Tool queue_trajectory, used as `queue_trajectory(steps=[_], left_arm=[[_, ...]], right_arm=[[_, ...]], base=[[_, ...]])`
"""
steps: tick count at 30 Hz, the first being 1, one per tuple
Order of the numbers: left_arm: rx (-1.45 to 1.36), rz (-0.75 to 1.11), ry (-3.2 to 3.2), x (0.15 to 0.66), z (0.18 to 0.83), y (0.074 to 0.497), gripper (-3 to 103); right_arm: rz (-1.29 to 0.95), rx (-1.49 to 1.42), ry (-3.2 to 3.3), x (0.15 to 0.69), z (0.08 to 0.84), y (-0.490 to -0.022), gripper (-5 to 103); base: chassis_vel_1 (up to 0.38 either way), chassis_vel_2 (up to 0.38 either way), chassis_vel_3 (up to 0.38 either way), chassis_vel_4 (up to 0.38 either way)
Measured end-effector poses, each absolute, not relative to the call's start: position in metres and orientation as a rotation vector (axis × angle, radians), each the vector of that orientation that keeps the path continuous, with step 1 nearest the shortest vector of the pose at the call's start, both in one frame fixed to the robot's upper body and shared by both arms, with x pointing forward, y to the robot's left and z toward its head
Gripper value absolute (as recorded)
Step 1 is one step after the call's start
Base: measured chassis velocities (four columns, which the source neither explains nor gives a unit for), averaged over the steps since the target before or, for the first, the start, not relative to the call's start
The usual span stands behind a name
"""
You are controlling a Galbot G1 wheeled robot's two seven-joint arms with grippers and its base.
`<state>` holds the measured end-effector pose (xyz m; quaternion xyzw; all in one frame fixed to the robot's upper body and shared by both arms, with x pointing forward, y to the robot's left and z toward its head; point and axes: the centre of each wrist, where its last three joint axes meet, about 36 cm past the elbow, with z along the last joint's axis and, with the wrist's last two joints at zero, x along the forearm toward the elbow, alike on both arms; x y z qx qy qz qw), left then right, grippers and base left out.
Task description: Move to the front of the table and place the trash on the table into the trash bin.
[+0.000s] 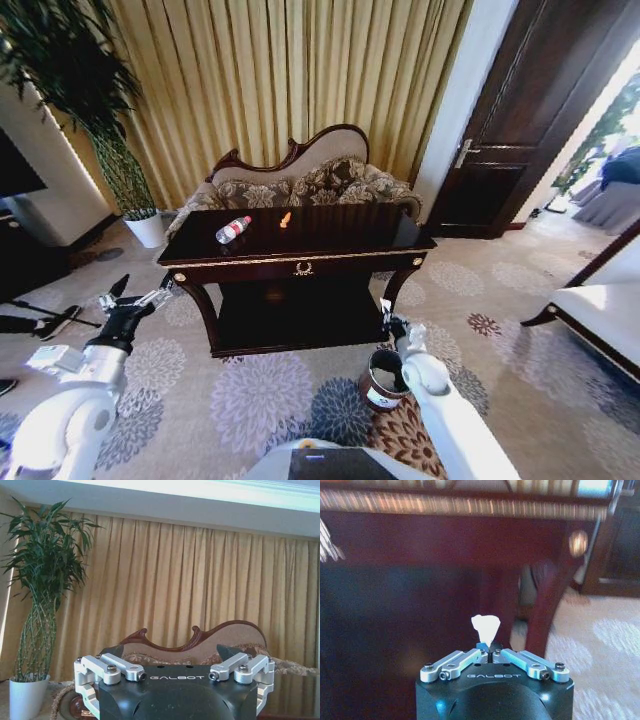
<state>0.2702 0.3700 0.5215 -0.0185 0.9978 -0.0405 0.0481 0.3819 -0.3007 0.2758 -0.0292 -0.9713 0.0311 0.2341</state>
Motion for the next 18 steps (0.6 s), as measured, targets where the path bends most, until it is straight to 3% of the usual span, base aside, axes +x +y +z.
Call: queue_trajectory(steps=[9, 18], left_arm=[[-0.059, -0.129, 3.046, 0.269, 0.520, 0.369, 100], [-0.047, -0.121, 3.042, 0.269, 0.522, 0.367, 100]], right_arm=[[0.168, -0.160, -2.513, 0.384, 0.191, -0.322, 0], [0.250, -0.181, -2.450, 0.376, 0.164, -0.335, 0]], base=[[0.000, 0.000, 0.000, 0.000], [0.000, 0.000, 0.000, 0.000]])
